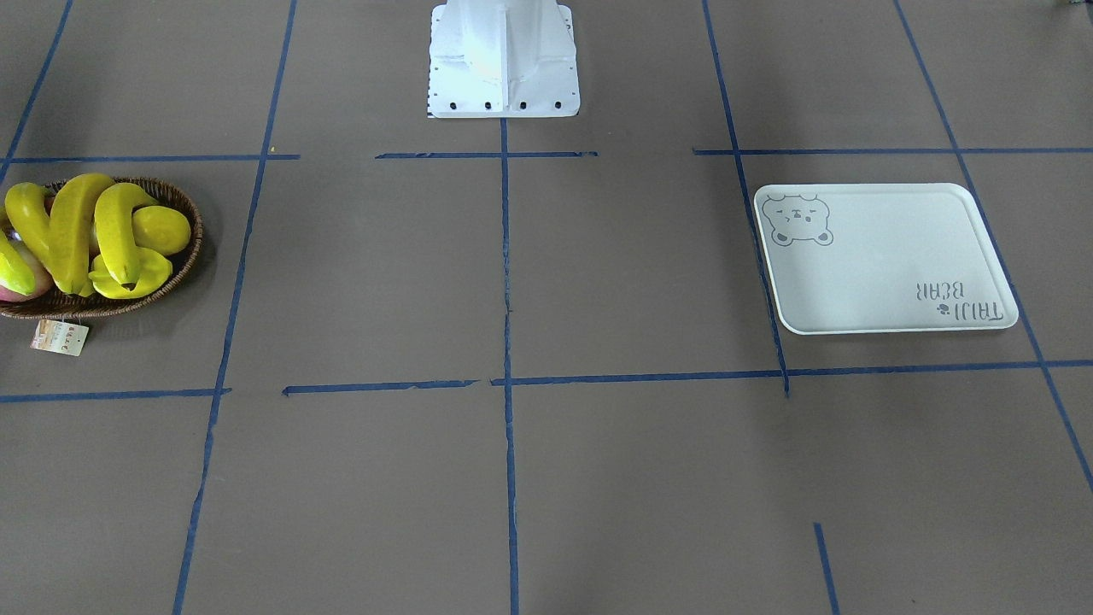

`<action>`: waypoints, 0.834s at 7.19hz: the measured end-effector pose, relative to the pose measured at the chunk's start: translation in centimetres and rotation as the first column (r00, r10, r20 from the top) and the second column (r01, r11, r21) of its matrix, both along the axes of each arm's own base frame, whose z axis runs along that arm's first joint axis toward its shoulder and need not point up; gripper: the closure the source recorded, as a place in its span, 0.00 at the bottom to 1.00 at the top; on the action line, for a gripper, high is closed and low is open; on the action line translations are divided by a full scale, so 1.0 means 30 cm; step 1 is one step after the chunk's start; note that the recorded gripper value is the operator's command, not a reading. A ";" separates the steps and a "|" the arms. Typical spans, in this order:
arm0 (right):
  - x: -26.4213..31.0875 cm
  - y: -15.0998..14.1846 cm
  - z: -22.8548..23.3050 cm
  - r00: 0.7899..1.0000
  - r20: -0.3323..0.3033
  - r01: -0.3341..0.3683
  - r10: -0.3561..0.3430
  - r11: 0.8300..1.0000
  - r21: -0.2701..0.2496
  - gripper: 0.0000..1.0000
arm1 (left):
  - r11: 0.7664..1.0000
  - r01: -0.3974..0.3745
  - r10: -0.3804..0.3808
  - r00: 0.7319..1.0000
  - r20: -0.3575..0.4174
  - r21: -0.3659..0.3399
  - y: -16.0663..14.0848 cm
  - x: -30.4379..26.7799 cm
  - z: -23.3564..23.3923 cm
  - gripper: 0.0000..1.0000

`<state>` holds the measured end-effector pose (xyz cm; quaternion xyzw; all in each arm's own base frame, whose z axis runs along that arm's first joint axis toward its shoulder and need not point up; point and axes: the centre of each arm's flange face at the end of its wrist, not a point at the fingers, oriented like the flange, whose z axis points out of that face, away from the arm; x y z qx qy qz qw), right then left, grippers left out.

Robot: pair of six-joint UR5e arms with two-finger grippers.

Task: Transfer all bananas from basket to plate

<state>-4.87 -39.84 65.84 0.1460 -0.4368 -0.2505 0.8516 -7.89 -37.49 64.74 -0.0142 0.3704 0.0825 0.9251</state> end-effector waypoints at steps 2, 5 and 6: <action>-0.026 -0.010 0.006 1.000 -0.002 0.005 -0.005 1.000 -0.013 0.15 | 1.000 0.000 0.000 1.000 -0.001 0.000 0.000 0.000 0.001 0.00; -0.073 0.008 0.002 1.000 0.011 0.017 -0.016 0.999 -0.027 0.39 | 1.000 0.000 0.000 1.000 -0.001 -0.001 0.000 0.000 0.001 0.00; -0.078 0.020 0.011 1.000 0.010 0.023 -0.023 0.999 -0.032 0.52 | 1.000 0.000 0.000 1.000 -0.001 -0.002 0.000 0.000 0.003 0.00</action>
